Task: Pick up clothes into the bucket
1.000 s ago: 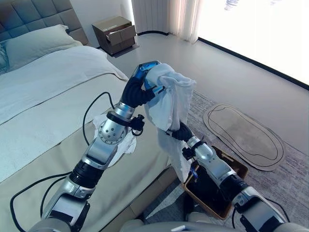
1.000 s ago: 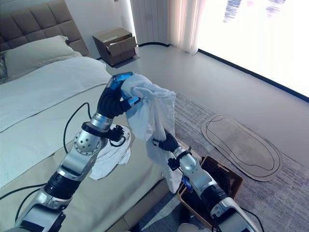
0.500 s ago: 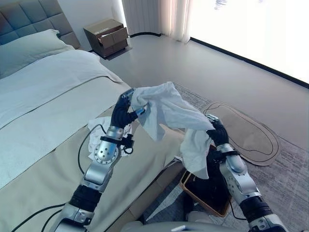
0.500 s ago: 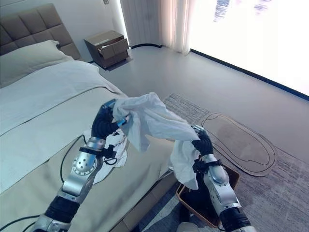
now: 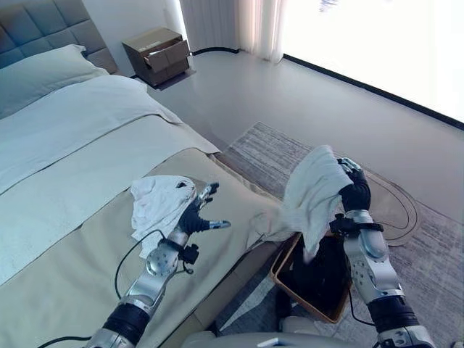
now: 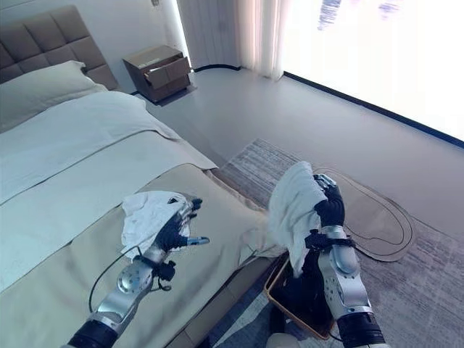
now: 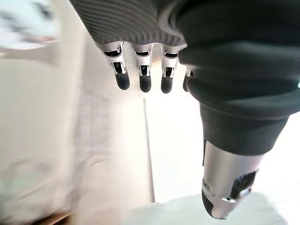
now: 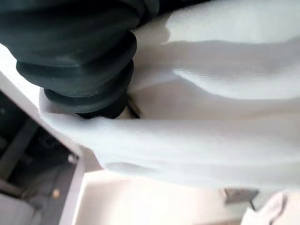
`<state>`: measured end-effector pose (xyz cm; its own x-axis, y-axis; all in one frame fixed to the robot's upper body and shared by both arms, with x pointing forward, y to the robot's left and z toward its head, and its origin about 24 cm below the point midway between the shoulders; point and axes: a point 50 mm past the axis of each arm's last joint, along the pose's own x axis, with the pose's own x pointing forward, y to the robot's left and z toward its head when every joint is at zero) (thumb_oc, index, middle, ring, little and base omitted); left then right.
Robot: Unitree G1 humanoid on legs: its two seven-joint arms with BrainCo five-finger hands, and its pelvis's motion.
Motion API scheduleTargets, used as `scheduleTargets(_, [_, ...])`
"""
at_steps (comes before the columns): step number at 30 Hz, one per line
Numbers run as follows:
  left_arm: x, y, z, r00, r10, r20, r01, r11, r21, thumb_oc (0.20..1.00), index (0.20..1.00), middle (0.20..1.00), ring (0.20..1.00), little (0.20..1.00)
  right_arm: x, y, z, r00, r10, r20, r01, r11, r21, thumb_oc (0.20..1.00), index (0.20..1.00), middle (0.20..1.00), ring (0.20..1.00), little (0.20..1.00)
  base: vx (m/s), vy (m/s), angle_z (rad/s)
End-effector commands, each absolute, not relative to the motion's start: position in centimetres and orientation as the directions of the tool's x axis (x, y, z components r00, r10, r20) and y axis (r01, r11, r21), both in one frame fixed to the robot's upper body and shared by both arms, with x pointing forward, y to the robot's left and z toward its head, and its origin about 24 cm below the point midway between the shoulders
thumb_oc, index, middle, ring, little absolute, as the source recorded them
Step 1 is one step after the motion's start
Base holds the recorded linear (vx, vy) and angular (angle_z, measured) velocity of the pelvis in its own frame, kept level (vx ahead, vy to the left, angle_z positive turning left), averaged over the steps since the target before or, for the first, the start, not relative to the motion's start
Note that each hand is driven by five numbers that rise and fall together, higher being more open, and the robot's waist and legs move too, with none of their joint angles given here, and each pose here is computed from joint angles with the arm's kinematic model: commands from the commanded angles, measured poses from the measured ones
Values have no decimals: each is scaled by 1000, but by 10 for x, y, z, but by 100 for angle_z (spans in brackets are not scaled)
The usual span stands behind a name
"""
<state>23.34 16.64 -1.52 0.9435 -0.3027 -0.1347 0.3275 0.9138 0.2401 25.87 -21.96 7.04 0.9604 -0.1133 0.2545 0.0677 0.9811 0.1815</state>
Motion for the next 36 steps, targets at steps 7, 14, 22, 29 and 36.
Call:
scheduleTargets(7, [212,218,-36,983,-11,-184,54,972,230,1000,1000,1000,1000,1000,239,-273,107,794,-407,452,317,911,263,200,200,200,200,200,-1,3,-4])
scheduleTargets(14, [192,253,-37,947,294,-129,-265,943,202,1000,1000,1000,1000,1000,214,-311,68,723,-621,303,602,781,164,200,200,200,200,200,4,-9,-4])
scheduleTargets(22, [199,254,-9,946,324,21,-325,938,123,1000,1000,1000,1000,1000,229,-324,66,691,-670,273,671,734,102,200,200,200,200,200,-87,2,-6])
scheduleTargets(29, [210,246,39,921,303,244,-308,951,-17,1000,1000,1000,1000,1000,263,-329,96,638,-696,330,704,700,118,200,200,200,200,200,-143,16,-17])
scheduleTargets(36, [213,236,59,907,267,326,-267,963,-47,1000,1000,1000,1000,1000,279,-335,115,600,-714,361,727,675,126,200,200,200,200,200,-89,-13,3])
